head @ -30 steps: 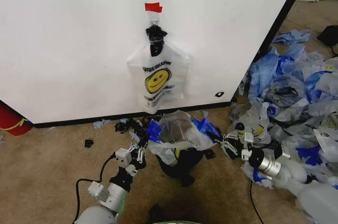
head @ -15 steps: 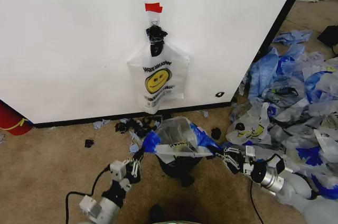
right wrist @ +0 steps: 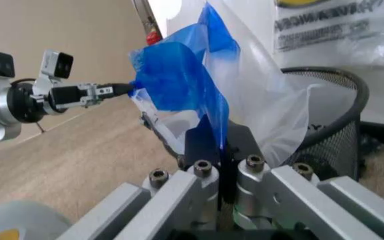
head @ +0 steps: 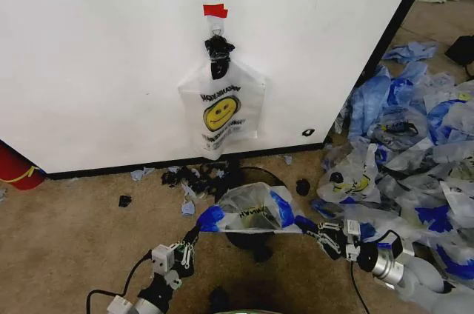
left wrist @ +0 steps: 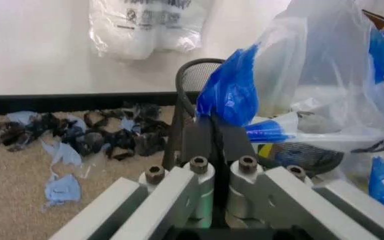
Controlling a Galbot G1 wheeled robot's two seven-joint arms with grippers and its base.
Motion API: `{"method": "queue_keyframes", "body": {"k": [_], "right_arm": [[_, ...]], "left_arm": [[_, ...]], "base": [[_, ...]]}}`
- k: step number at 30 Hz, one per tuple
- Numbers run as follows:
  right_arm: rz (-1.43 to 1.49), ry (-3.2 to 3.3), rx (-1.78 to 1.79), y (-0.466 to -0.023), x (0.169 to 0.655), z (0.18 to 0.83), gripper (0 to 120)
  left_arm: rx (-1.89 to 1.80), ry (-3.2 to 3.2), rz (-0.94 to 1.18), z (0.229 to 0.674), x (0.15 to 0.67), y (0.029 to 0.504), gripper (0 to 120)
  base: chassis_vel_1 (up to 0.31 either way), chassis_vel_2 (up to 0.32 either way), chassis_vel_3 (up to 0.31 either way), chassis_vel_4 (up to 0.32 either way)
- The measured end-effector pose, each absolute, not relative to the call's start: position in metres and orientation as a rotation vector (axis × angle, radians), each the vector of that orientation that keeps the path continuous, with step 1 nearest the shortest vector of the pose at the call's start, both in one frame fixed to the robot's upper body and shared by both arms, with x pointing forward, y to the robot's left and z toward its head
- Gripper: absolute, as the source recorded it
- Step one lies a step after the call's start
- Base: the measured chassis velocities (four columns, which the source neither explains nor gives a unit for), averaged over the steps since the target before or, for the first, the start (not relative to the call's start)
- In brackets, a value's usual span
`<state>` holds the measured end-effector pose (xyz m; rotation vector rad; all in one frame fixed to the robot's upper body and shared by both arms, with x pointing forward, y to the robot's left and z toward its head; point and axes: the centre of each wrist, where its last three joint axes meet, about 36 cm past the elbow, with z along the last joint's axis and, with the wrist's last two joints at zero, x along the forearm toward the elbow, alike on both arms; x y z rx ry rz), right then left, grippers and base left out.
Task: Pick up the garbage bag from the wall and place it over the trash bin.
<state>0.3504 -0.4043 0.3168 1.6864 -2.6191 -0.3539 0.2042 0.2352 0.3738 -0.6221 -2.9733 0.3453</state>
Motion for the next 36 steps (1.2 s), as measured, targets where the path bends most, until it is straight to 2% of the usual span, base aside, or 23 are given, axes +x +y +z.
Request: {"method": "queue_keyframes", "body": {"k": [13,36], "right_arm": [[-0.34,-2.629,1.633,-0.418,0.341,0.309,0],[-0.333,-2.687,1.508,-0.428,0.353,0.285,0]], "left_arm": [[-0.691,-2.922,0.368,0.353,0.186,0.226,0],[-0.68,-2.915,0.294,0.323,0.196,0.232,0]], "base": [[0.0,0.0,0.0,0.0],[0.0,0.0,0.0,0.0]]}}
